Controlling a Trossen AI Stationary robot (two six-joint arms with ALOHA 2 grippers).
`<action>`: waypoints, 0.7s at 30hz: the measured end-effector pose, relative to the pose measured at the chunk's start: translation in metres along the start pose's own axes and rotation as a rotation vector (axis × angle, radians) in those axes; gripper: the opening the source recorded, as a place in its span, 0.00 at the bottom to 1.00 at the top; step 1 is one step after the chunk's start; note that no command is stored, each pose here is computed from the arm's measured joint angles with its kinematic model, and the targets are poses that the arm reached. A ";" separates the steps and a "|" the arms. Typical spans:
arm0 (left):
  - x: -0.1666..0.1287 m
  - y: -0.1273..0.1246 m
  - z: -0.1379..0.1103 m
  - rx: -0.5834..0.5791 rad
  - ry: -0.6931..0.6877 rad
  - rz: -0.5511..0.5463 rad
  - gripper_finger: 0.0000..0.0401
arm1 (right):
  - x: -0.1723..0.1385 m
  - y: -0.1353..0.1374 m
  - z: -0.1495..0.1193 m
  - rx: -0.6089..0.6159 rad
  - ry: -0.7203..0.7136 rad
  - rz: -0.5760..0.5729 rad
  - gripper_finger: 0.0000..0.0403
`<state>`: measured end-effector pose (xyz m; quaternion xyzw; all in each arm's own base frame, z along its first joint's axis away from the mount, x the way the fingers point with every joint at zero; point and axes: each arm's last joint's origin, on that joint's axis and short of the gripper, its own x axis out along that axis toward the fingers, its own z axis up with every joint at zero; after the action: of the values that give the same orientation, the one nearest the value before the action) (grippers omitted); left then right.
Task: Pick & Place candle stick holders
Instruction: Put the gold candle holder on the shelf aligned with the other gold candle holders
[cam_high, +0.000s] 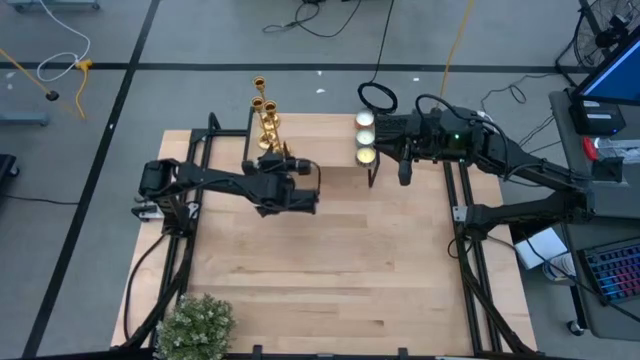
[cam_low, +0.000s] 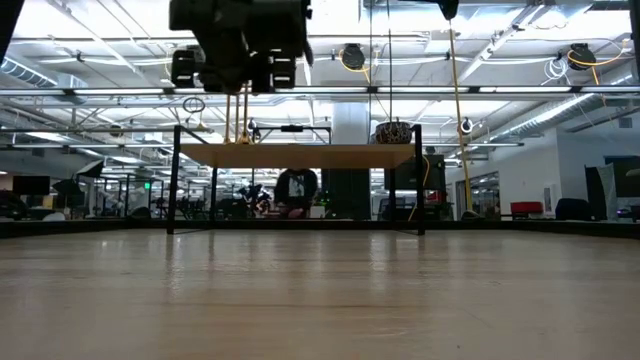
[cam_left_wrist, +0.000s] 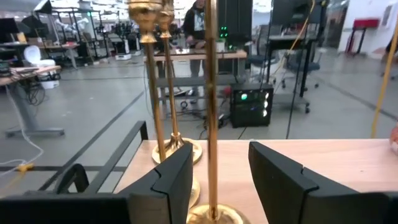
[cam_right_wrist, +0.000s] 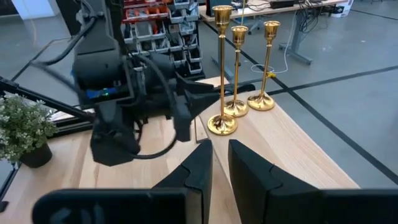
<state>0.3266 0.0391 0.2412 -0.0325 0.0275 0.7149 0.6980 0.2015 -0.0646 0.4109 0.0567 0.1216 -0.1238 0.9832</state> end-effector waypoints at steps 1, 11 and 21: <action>0.002 -0.003 0.001 0.008 0.005 0.002 0.41 | 0.000 0.000 0.000 0.000 0.000 0.000 0.12; 0.027 -0.015 0.005 0.038 0.055 0.036 0.41 | -0.002 0.001 0.000 0.003 0.002 0.002 0.12; 0.034 -0.014 0.005 0.035 0.087 0.043 0.41 | -0.012 0.001 0.002 -0.001 -0.021 0.004 0.12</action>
<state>0.3398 0.0738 0.2430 -0.0507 0.0711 0.7271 0.6810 0.1913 -0.0608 0.4159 0.0553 0.1112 -0.1225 0.9847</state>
